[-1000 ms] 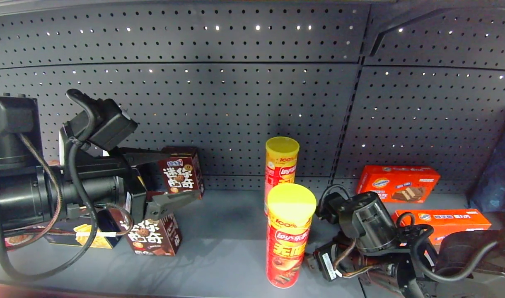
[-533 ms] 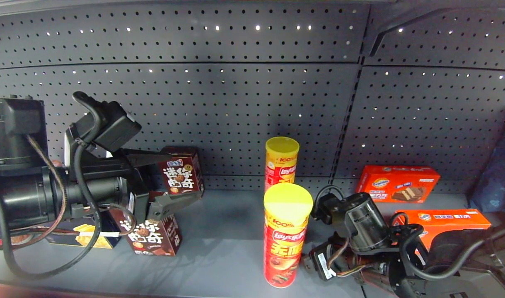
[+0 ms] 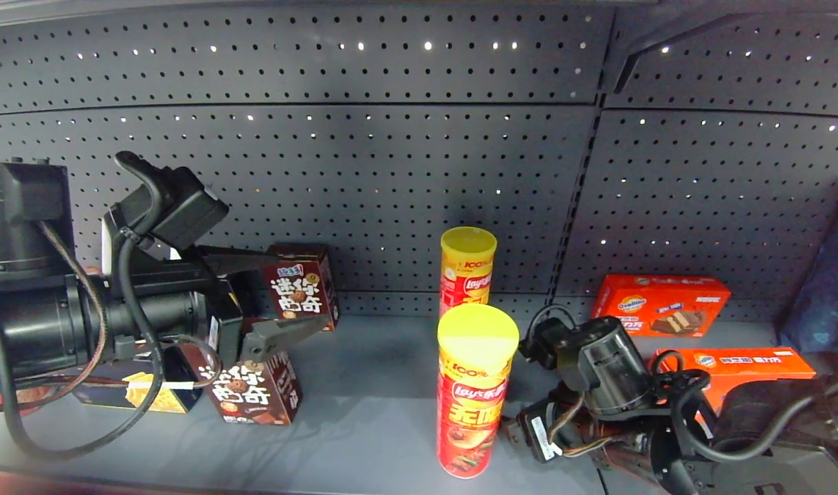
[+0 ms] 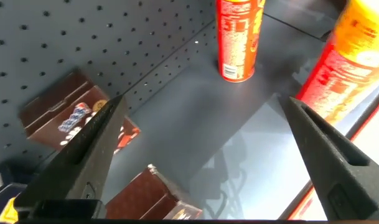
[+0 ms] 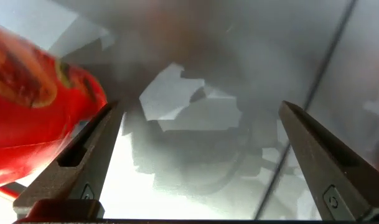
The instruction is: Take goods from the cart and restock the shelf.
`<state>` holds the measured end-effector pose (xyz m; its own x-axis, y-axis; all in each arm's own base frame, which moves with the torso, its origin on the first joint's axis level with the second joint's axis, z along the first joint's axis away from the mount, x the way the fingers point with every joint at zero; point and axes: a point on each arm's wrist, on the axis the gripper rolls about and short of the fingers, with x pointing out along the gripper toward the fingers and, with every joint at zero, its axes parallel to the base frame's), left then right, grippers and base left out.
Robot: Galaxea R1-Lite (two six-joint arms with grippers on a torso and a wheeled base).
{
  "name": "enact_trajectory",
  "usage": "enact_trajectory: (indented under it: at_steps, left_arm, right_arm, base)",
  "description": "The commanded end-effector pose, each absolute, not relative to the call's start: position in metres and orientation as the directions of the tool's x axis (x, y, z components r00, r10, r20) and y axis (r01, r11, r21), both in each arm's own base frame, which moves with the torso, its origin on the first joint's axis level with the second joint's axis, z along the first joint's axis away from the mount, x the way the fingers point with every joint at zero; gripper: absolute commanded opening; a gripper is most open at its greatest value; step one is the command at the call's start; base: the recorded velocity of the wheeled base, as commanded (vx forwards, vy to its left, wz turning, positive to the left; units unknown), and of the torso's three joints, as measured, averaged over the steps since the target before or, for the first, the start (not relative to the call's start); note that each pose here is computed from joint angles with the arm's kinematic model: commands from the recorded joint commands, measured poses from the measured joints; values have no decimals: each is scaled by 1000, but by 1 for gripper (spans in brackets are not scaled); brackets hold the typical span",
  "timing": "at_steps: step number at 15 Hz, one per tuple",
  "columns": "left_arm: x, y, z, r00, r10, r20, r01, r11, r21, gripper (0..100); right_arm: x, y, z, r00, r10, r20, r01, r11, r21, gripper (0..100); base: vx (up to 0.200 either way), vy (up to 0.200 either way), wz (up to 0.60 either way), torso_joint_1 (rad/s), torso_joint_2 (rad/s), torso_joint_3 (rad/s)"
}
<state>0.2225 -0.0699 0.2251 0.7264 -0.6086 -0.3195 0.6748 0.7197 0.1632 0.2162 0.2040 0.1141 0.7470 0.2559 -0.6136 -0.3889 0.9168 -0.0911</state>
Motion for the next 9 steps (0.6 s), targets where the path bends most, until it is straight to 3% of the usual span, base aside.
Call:
enact_trajectory:
  at_steps: [1,3,6,9]
  left_arm:
    - [219,-67,229,737,-603,-305,666,726,172,100]
    - [187,-58,245,762,-607,-227,647,732,214,100]
    - [136,-26,239,851,-508,-137,526,813,251,100]
    - [54,-8,197,927,-373,-40,370,893,258,100]
  right_arm:
    - [211,178,152,816,259,-517,-328,944,-44,100]
    - [186,152,184,865,279,-417,-309,951,-4,100]
    - [138,103,192,908,252,-333,-262,965,15,100]
    - [101,42,185,969,64,-239,-61,998,19,100]
  base:
    - [0,0,0,0,0,0]
    - [0,0,0,0,0,0]
    - [0,0,0,0,0,0]
    - [0,0,0,0,0,0]
